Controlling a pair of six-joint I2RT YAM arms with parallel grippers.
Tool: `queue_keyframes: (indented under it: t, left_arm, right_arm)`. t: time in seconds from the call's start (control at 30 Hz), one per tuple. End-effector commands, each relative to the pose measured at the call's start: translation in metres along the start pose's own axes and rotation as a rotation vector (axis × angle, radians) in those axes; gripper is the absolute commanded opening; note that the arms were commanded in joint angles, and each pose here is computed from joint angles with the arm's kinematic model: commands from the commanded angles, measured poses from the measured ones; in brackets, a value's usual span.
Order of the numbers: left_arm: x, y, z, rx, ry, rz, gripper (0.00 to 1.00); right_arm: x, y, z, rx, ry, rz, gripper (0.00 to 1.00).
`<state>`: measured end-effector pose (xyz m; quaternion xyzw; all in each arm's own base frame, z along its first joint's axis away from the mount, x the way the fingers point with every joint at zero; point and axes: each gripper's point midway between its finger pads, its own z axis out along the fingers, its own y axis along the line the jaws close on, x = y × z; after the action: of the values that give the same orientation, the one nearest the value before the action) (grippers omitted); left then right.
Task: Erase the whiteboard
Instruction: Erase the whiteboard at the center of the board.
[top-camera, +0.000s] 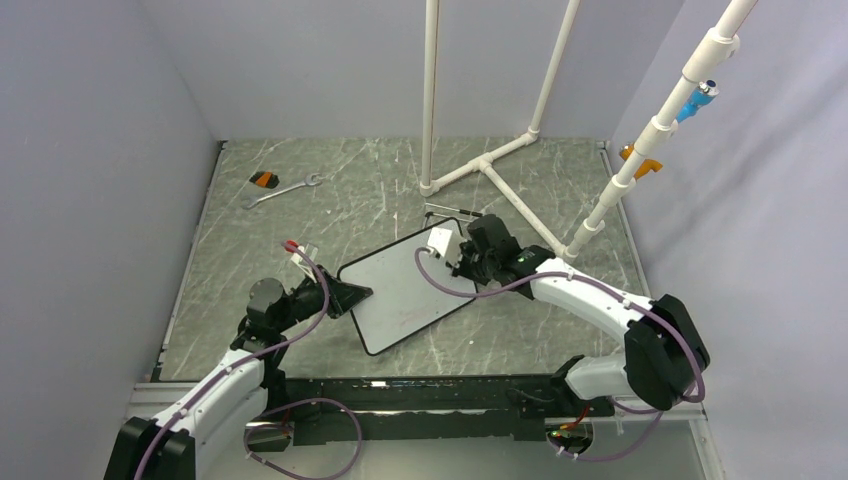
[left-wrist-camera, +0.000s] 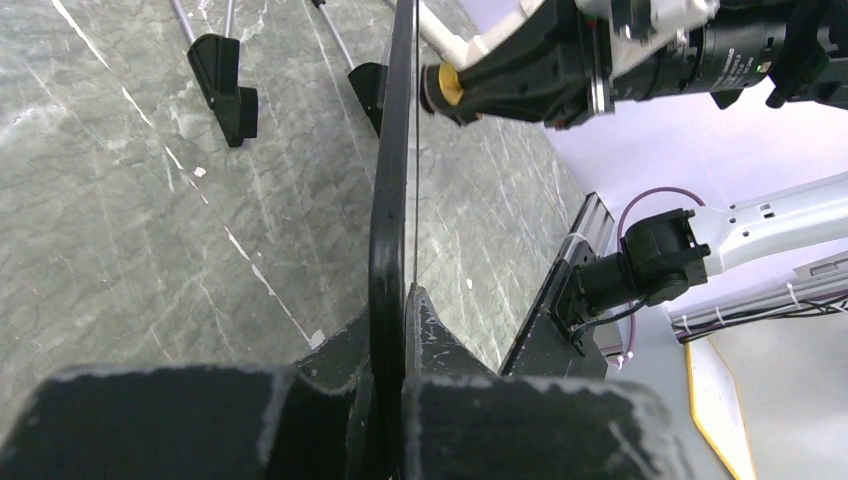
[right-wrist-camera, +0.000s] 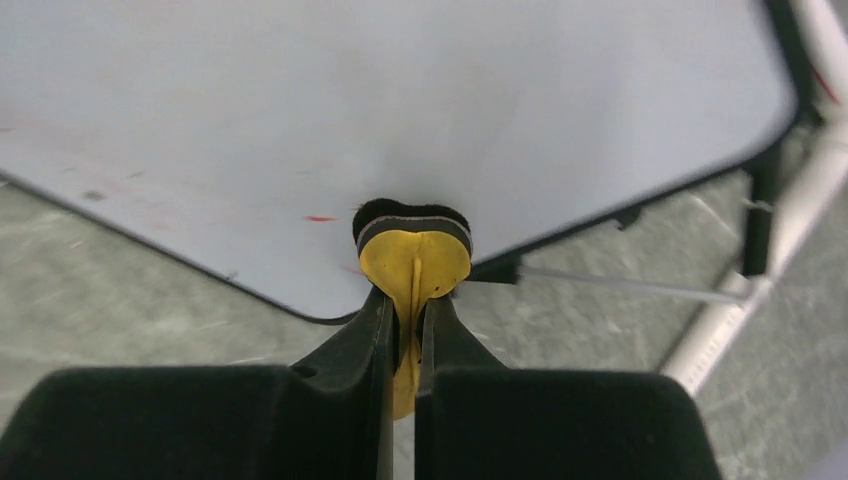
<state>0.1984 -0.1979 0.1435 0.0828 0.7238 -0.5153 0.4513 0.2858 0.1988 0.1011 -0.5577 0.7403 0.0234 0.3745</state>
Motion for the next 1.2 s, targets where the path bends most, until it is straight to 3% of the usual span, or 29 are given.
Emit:
queue_keyframes:
  t: [0.0,0.17,0.47,0.63,0.93,1.03,1.17]
  left_arm:
    - [-0.004,-0.011,0.001,0.050,0.003,0.054,0.00]
    - [-0.005,-0.012,0.001,0.057,0.005,0.054,0.00]
    - [-0.005,-0.013,0.000,0.064,-0.006,0.046,0.00]
    - [-0.006,-0.016,0.001,0.084,-0.010,0.034,0.00]
    - [-0.007,-0.018,0.002,0.096,-0.029,0.013,0.00]
    - [-0.007,-0.019,0.001,0.101,-0.032,0.008,0.00]
    - [-0.005,-0.018,0.001,0.105,-0.032,-0.001,0.00]
  right_arm:
    - [-0.021,0.049,-0.005,-0.238,-0.076,-0.129,0.00]
    - [-0.031,0.065,-0.004,-0.278,-0.096,-0.143,0.00]
    - [-0.035,-0.025,-0.002,0.142,-0.121,0.162,0.00]
    - [-0.040,0.006,0.007,-0.014,-0.130,0.139,0.00]
    - [-0.077,0.101,0.014,-0.267,-0.171,-0.088,0.00]
    - [-0.084,0.080,0.015,-0.165,-0.175,-0.051,0.00]
    - [-0.074,0.011,0.008,0.059,-0.179,0.110,0.00]
